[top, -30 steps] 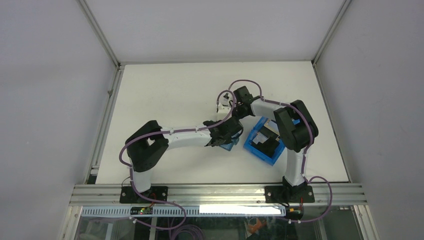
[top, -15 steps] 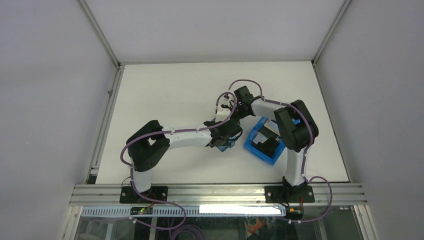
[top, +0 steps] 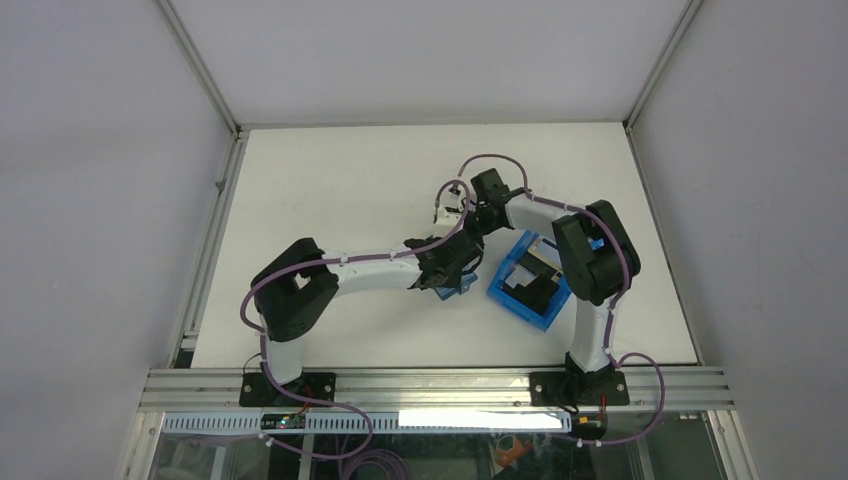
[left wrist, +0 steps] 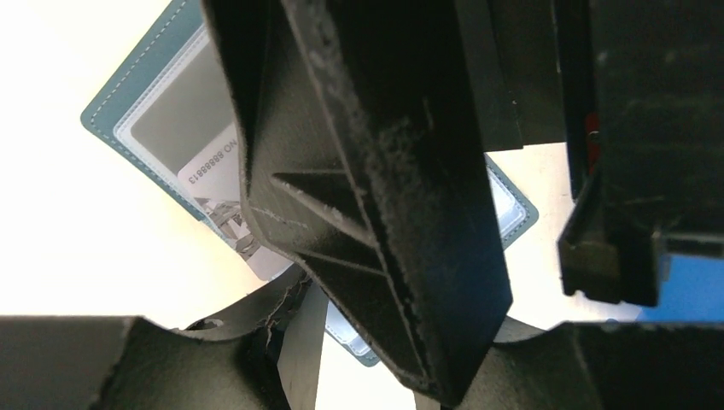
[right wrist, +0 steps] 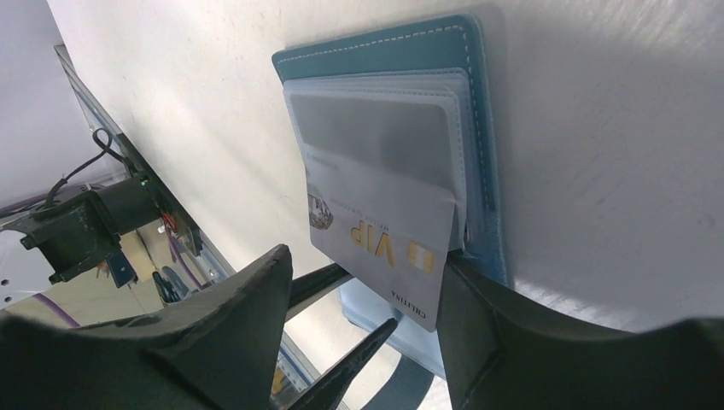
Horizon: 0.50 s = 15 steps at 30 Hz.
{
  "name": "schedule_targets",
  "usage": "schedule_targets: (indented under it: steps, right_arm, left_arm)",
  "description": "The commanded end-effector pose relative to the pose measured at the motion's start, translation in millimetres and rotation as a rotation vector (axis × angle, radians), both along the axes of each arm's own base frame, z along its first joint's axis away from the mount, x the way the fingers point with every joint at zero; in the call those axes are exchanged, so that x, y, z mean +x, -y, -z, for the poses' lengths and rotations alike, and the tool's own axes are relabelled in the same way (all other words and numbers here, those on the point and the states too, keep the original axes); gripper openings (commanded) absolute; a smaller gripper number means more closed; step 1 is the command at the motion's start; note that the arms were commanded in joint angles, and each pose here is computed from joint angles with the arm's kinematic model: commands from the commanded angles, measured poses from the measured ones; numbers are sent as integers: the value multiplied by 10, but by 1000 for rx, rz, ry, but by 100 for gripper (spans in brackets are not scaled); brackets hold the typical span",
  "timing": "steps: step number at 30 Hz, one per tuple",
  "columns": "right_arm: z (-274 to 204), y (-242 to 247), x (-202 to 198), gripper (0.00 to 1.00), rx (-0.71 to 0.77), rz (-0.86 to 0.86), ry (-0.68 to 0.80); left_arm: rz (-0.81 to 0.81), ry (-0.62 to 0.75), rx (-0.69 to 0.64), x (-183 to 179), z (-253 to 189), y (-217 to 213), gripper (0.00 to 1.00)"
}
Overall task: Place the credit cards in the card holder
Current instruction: Insert the credit card into the card holder.
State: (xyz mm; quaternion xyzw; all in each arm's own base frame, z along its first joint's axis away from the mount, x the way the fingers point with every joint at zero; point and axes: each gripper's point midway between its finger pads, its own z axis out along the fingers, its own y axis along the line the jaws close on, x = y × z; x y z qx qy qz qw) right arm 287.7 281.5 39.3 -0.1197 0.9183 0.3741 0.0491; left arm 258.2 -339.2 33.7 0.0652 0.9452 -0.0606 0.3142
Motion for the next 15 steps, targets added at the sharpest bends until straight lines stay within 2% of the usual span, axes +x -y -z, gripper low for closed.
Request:
schedule_targets:
  steps: [1,6,15]
  right_arm:
    - [-77,154,92,64,-70,-19,89]
    - [-132,193,167,64,-101,10,107]
    - [-158,357,238,59,-191,62,146]
  left_arm:
    - [7,52,-86,187,-206,39,37]
    - [78,55,-180,153,-254,156,37]
    - [70,25,-270,146,-174,176,30]
